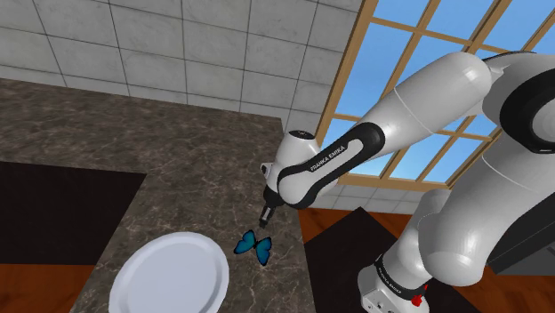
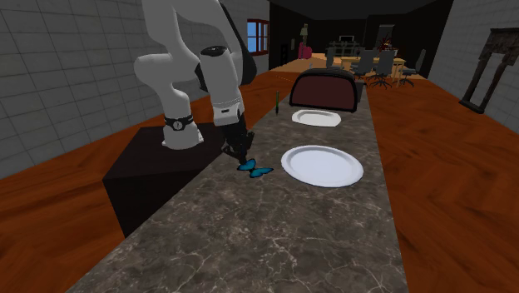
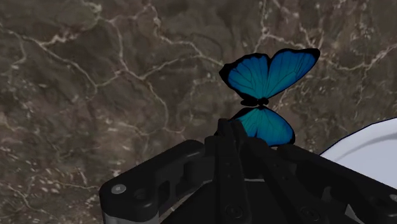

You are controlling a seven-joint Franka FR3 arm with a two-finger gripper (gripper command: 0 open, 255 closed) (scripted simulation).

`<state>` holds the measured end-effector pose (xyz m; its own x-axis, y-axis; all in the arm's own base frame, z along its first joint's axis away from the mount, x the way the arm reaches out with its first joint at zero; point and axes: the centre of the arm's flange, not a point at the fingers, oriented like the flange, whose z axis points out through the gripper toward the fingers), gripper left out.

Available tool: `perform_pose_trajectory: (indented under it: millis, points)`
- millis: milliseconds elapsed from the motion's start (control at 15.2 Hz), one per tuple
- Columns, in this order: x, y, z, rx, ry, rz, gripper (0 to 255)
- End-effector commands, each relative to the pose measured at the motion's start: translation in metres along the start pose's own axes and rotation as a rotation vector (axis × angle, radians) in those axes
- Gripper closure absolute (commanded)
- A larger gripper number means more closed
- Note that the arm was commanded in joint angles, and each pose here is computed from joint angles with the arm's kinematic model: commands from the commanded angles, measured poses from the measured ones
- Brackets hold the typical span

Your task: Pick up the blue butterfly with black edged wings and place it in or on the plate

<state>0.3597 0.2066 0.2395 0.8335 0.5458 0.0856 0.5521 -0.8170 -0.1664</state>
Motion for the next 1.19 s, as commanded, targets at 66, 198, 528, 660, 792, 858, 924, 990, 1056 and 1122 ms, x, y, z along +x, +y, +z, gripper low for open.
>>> perform_pose_trajectory:
  millis: [66, 198, 528, 660, 792, 858, 924, 990, 1056, 1122]
  points:
    - [0.0, 0.0, 0.0, 0.0, 0.0, 0.0, 255]
    - [0.0, 0.0, 0.0, 0.0, 0.0, 0.0, 255]
    - [-0.024, -0.061, 0.017, -0.167, -0.001, 0.685, 0]
    - [-0.019, -0.093, 0.029, -0.251, -0.002, 1.028, 0]
    - [-0.02, -0.093, 0.035, -0.253, -0.002, 1.034, 0]
    - [-0.021, -0.092, 0.04, -0.253, -0.002, 1.034, 0]
    - [-0.021, -0.091, 0.045, -0.253, -0.002, 1.034, 0]
    - [-0.022, -0.089, 0.05, -0.253, -0.002, 1.034, 0]
    - [-0.022, -0.088, 0.055, -0.253, -0.002, 1.034, 0]
    - [-0.023, -0.087, 0.06, -0.253, -0.002, 1.034, 0]
